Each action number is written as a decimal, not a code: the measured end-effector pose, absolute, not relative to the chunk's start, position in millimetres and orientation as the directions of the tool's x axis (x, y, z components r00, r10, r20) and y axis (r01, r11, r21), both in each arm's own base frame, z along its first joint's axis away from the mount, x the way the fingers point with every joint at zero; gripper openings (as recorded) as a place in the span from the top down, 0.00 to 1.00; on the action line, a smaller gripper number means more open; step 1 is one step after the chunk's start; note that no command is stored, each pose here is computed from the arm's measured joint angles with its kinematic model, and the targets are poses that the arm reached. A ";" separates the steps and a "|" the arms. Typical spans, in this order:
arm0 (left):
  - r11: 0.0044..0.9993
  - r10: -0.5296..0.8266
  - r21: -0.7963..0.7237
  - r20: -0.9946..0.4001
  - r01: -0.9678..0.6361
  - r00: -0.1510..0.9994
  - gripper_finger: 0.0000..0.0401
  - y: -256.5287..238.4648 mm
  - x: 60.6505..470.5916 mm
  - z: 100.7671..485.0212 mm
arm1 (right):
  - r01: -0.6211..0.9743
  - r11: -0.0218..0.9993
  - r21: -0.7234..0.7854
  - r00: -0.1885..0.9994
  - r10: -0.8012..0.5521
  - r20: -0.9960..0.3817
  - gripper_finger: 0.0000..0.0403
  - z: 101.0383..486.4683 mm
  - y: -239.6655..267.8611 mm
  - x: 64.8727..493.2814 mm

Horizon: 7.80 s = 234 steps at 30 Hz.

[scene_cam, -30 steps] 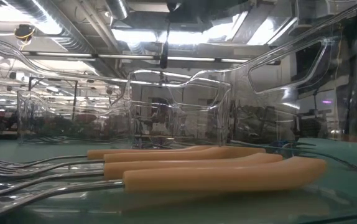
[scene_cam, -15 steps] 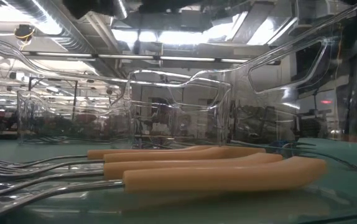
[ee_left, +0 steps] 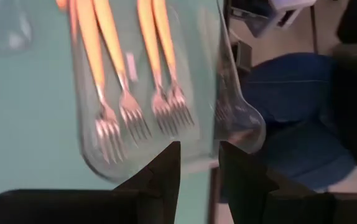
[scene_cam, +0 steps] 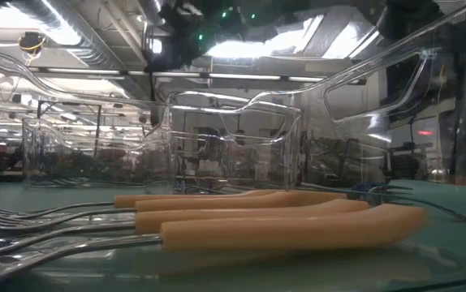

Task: Sort silverware by color (type)
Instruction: Put the black fork into the top transparent bin, then put the blue fork into the center transparent bin

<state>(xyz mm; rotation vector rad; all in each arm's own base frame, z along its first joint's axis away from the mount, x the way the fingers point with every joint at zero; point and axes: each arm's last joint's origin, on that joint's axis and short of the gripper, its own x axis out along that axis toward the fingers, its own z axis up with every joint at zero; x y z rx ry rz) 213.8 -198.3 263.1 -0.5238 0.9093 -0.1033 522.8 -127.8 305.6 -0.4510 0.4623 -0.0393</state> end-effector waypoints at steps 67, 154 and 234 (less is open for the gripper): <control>0.789 -0.320 -0.564 -0.714 -0.242 0.622 0.74 -217.5 194.0 263.5 | -0.190 0.926 -0.325 0.802 -0.045 -0.596 0.89 202.4 -128.7 538.5; 0.990 0.001 -0.099 -0.689 -0.096 0.724 0.74 -118.6 267.7 265.2 | 0.093 0.992 0.087 0.572 0.019 -0.820 0.88 285.1 28.0 214.0; 0.989 -0.006 -0.115 -0.674 -0.097 0.739 0.74 -119.2 269.1 266.7 | 0.187 0.982 0.003 0.388 -0.071 -0.919 0.97 132.1 35.1 280.1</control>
